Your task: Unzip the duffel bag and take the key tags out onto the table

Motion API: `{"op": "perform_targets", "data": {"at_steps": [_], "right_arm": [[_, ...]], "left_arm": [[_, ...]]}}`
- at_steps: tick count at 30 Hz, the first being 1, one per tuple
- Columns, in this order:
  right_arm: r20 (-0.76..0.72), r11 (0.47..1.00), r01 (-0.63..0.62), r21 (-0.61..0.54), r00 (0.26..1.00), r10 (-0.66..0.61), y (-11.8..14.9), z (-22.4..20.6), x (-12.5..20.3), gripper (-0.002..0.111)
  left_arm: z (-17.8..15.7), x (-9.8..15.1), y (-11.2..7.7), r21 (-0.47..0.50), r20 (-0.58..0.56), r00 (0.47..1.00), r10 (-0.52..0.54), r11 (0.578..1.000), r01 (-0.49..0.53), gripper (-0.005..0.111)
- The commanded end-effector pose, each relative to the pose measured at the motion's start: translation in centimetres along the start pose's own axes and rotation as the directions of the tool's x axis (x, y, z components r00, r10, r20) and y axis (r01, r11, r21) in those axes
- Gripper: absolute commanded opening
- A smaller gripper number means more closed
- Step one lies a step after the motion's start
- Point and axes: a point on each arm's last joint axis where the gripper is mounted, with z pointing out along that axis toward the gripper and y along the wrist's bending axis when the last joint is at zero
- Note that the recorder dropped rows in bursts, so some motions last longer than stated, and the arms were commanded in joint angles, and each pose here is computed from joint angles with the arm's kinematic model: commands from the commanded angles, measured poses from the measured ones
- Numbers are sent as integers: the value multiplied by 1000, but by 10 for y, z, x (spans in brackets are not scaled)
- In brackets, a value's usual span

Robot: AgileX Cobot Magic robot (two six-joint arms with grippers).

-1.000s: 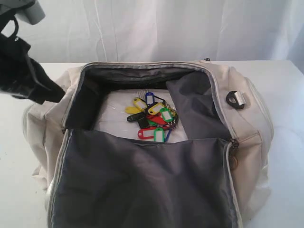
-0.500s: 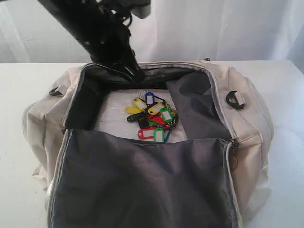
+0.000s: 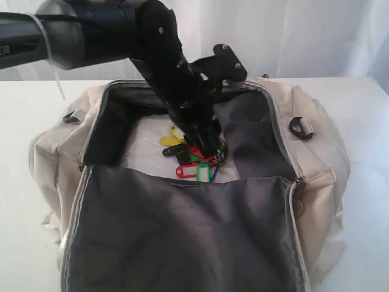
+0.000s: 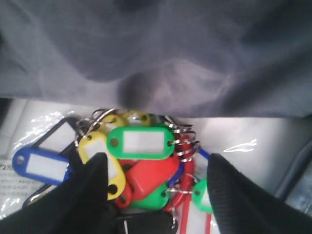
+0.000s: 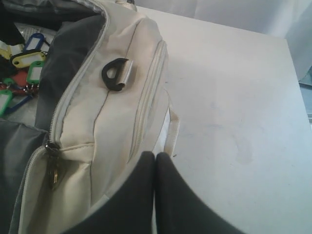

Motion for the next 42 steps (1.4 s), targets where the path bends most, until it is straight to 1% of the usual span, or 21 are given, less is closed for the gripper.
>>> {"op": "perform_targets", "data": {"at_steps": [1,4,9,12,17,21,24,26,29,33,35,37,40,42], "right_arm": [[11,1000,-6,7,1000,6,-1,0,0,0],[11,1000,-6,7,1000,6,-1,0,0,0],[11,1000,-6,7,1000,6,-1,0,0,0],[11,1000,-6,7,1000,6,-1,0,0,0],[12,1000,-6,6,1000,6,-1,0,0,0],[10,1000,-6,7,1000,6,-1,0,0,0],[12,1000,-6,6,1000,6,-1,0,0,0],[12,1000,-6,6,1000,6,-1,0,0,0],[12,1000,-6,6,1000,6,-1,0,0,0],[12,1000,-6,6,1000,6,-1,0,0,0],[12,1000,-6,6,1000,6,-1,0,0,0],[12,1000,-4,6,1000,4,-1,0,0,0],[12,1000,-4,6,1000,4,-1,0,0,0],[12,1000,-4,6,1000,4,-1,0,0,0]], "left_arm": [[14,-6,-9,28,7,999,36,999,-37,68],[24,-6,-13,41,-1,996,91,995,-90,68],[42,-3,-16,66,-28,992,120,991,-118,68],[55,3,-13,44,-69,986,148,988,-146,68],[70,10,-10,18,-121,986,111,994,-110,68],[81,15,-12,33,-146,986,81,997,-77,67],[86,20,-14,56,-183,982,55,997,-45,60],[89,23,-16,78,-215,976,44,997,-28,49],[86,27,-17,99,-269,962,56,995,-30,32],[79,32,-13,73,-363,931,35,997,-9,14],[75,33,-11,61,-403,915,39,998,-16,9],[71,33,-8,42,-436,899,26,999,-9,5],[64,34,-4,9,-487,873,-4,1000,9,5],[58,33,-2,0,-511,860,0,1000,0,5]]}}
